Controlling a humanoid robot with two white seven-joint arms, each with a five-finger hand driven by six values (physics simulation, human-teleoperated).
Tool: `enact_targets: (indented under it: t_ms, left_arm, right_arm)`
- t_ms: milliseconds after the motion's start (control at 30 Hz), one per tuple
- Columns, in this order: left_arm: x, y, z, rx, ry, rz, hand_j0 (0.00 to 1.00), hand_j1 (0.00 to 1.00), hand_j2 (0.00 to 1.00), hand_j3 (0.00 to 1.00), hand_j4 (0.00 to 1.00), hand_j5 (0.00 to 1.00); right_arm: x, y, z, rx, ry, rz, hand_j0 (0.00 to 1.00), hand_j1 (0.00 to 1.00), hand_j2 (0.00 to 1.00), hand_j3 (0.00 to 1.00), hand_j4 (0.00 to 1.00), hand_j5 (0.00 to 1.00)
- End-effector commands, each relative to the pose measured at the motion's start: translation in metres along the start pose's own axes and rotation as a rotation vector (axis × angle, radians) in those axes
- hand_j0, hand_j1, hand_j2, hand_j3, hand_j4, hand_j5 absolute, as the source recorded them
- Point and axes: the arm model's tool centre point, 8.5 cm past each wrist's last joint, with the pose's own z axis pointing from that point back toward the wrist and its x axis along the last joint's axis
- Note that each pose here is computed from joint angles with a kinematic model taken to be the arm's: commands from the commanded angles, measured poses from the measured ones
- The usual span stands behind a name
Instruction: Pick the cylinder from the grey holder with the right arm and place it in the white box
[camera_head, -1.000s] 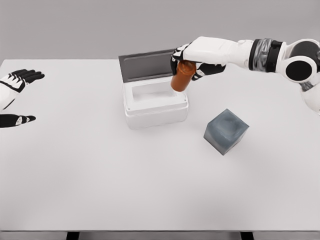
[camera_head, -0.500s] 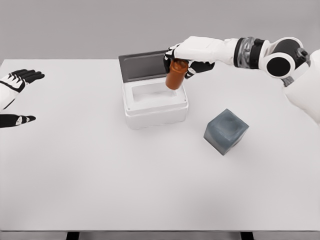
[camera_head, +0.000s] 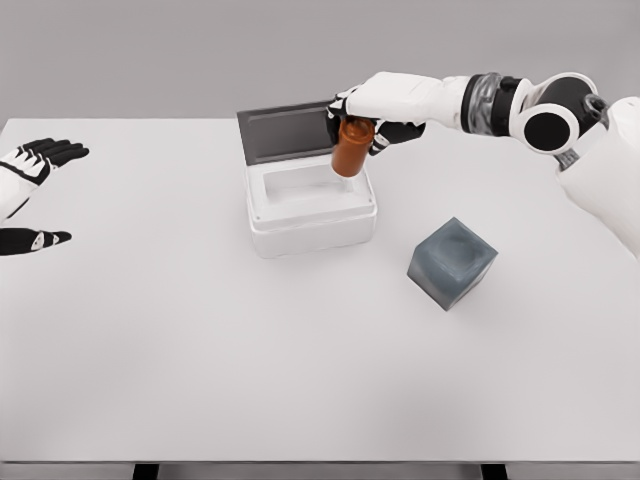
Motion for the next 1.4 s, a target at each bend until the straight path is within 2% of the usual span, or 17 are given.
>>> enact_targets:
  t_ms: [0, 67, 133, 167, 333, 500, 567, 633, 700, 767, 867, 933, 1033, 1133, 1200, 1267, 1367]
  left_arm:
    - [0.000, 0.001, 0.000, 0.003, 0.001, 0.004, 1.00, 1.00, 1.00, 1.00, 1.00, 1.00]
    - [0.000, 0.001, 0.000, 0.004, 0.000, 0.005, 1.00, 1.00, 1.00, 1.00, 1.00, 1.00]
    - [0.000, 0.000, 0.001, 0.004, 0.001, 0.005, 1.00, 1.00, 1.00, 1.00, 1.00, 1.00]
    - [0.000, 0.001, 0.000, 0.004, 0.000, 0.005, 1.00, 1.00, 1.00, 1.00, 1.00, 1.00]
    - [0.000, 0.001, 0.000, 0.004, 0.000, 0.005, 1.00, 1.00, 1.00, 1.00, 1.00, 1.00]
    - [0.000, 0.001, 0.000, 0.004, 0.000, 0.005, 1.00, 1.00, 1.00, 1.00, 1.00, 1.00]
    - [0.000, 0.000, 0.001, 0.004, 0.001, 0.005, 1.00, 1.00, 1.00, 1.00, 1.00, 1.00]
    - [0.000, 0.001, 0.000, 0.003, -0.001, 0.003, 1.00, 1.00, 1.00, 1.00, 1.00, 1.00]
    - [0.001, -0.002, -0.001, -0.002, -0.004, 0.013, 1.00, 1.00, 1.00, 1.00, 1.00, 1.00]
    - [0.007, -0.011, -0.008, 0.001, -0.023, 0.045, 1.00, 1.00, 1.00, 1.00, 1.00, 1.00]
    - [0.007, 0.021, -0.026, 0.112, -0.051, 0.094, 1.00, 1.00, 1.00, 1.00, 1.00, 1.00]
    - [0.009, 0.033, -0.035, 0.144, -0.072, 0.111, 1.00, 1.00, 1.00, 1.00, 1.00, 1.00]
    - [0.027, 0.017, -0.065, 0.022, -0.162, 0.209, 1.00, 1.00, 1.00, 1.00, 1.00, 1.00]
    - [0.051, 0.005, -0.096, -0.056, -0.265, 0.311, 1.00, 1.00, 1.00, 1.00, 1.00, 1.00]
    - [0.057, -0.008, -0.109, -0.112, -0.305, 0.397, 1.00, 1.00, 1.00, 1.00, 1.00, 1.00]
    - [0.053, -0.015, -0.121, -0.147, -0.316, 0.484, 1.00, 1.00, 1.00, 1.00, 1.00, 1.00]
    - [0.039, -0.009, -0.138, -0.198, -0.284, 0.664, 1.00, 1.00, 1.00, 1.00, 1.00, 1.00]
  right_arm:
    - [0.000, -0.001, 0.000, -0.004, 0.000, -0.004, 0.27, 0.27, 0.27, 0.27, 0.27, 0.27]
    - [0.001, -0.001, 0.001, -0.002, 0.000, 0.006, 0.37, 0.37, 0.37, 0.37, 0.37, 0.37]
    - [-0.001, 0.000, 0.000, 0.021, 0.035, 0.070, 0.92, 0.92, 0.92, 0.92, 0.92, 0.92]
    - [0.000, -0.001, 0.001, 0.022, 0.035, 0.079, 1.00, 1.00, 1.00, 1.00, 1.00, 1.00]
    - [0.015, -0.014, 0.007, -0.009, 0.007, 0.125, 1.00, 1.00, 1.00, 1.00, 1.00, 1.00]
    - [0.041, -0.054, 0.064, -0.136, -0.020, 0.245, 1.00, 1.00, 1.00, 1.00, 1.00, 1.00]
    - [0.031, -0.046, 0.086, -0.128, 0.000, 0.215, 1.00, 1.00, 1.00, 1.00, 1.00, 1.00]
    - [0.012, -0.026, 0.110, -0.128, 0.042, 0.167, 1.00, 1.00, 1.00, 1.00, 1.00, 1.00]
    - [-0.006, 0.009, 0.127, -0.126, 0.086, 0.081, 1.00, 1.00, 1.00, 1.00, 1.00, 1.00]
    - [-0.018, 0.026, 0.138, -0.135, 0.125, 0.026, 1.00, 1.00, 1.00, 1.00, 1.00, 1.00]
    - [-0.021, 0.035, 0.143, -0.116, 0.139, 0.014, 1.00, 1.00, 1.00, 1.00, 1.00, 1.00]
    - [-0.024, 0.047, 0.141, -0.099, 0.143, -0.011, 1.00, 1.00, 1.00, 1.00, 1.00, 1.00]
    - [-0.023, 0.065, 0.135, -0.081, 0.135, -0.049, 1.00, 1.00, 1.00, 1.00, 1.00, 1.00]
    - [-0.023, 0.067, 0.135, -0.079, 0.137, -0.056, 1.00, 1.00, 1.00, 1.00, 1.00, 1.00]
    - [-0.021, 0.067, 0.135, -0.079, 0.133, -0.051, 1.00, 1.00, 1.00, 1.00, 1.00, 1.00]
    - [-0.019, 0.069, 0.134, -0.075, 0.129, -0.053, 1.00, 1.00, 1.00, 1.00, 1.00, 1.00]
    - [-0.017, 0.068, 0.137, -0.071, 0.129, -0.043, 1.00, 1.00, 1.00, 1.00, 1.00, 1.00]
